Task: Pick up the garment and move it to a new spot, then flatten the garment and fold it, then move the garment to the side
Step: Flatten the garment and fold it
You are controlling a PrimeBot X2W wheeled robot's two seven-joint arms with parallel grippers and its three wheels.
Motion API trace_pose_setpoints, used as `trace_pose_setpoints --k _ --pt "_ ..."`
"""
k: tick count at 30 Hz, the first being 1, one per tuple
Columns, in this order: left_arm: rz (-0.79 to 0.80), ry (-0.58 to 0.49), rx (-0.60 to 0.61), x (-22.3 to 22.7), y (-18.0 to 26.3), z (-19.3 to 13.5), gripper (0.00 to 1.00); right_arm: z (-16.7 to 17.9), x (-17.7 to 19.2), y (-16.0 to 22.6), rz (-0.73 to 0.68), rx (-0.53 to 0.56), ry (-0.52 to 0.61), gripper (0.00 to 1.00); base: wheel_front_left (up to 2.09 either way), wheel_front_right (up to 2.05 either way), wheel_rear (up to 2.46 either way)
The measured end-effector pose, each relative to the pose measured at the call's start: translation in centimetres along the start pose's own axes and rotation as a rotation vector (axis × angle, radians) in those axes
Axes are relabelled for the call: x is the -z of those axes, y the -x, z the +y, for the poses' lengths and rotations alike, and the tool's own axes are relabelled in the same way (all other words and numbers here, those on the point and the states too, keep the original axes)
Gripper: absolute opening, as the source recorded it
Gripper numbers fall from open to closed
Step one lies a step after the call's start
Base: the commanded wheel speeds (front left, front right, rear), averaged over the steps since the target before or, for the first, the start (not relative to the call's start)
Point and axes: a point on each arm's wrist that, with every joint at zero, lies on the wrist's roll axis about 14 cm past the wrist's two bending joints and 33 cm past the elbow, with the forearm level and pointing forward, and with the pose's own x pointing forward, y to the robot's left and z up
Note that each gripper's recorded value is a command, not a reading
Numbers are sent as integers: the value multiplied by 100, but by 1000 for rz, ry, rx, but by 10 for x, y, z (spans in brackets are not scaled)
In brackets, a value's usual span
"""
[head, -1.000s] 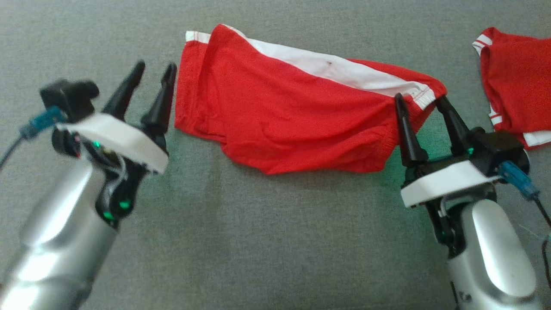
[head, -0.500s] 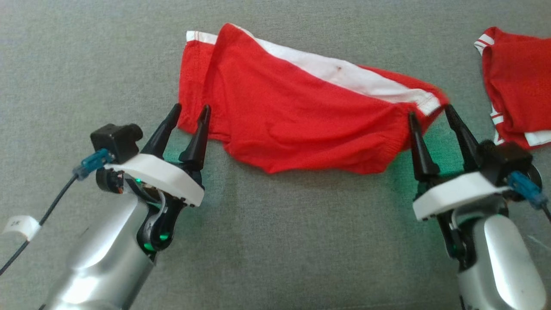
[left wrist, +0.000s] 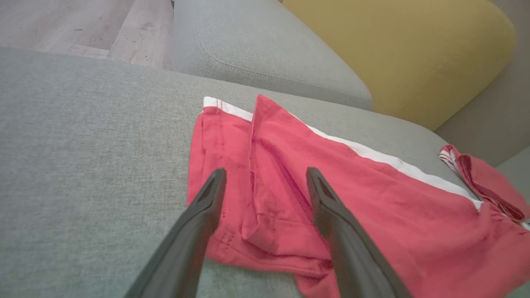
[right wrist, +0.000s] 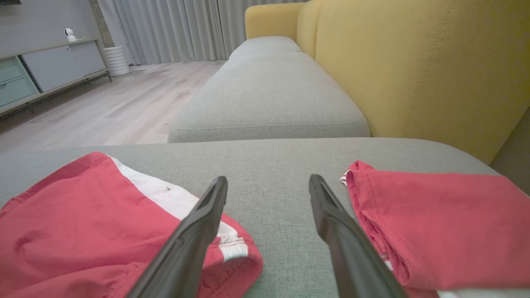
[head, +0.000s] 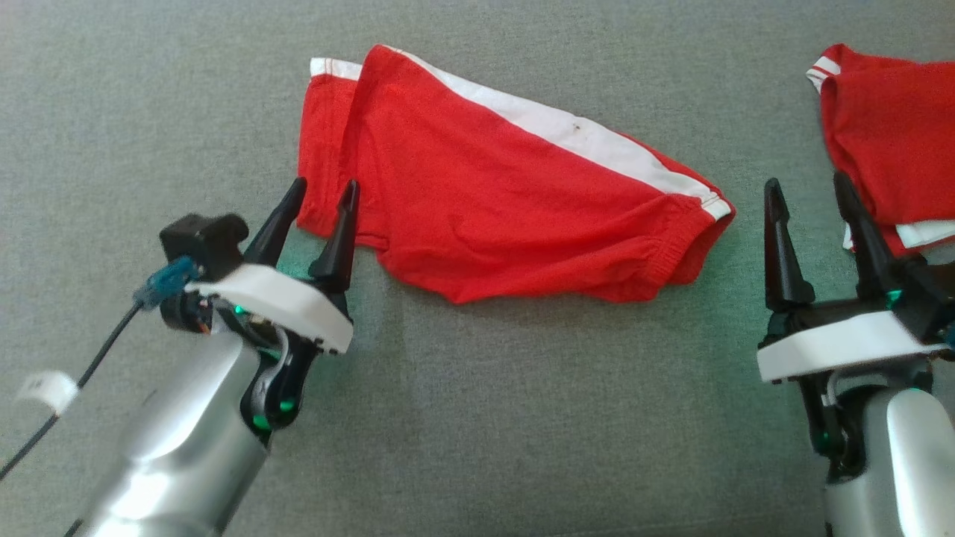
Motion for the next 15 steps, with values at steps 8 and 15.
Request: trace_pose_setpoints --k 8,15 --pt "66 -54 -78 5 -21 15 100 11 -4 -6 -13 -33 2 100 0 0 0" --pt "139 -77 -156 21 -27 33 100 17 -2 -9 -8 -51 1 100 0 0 0"
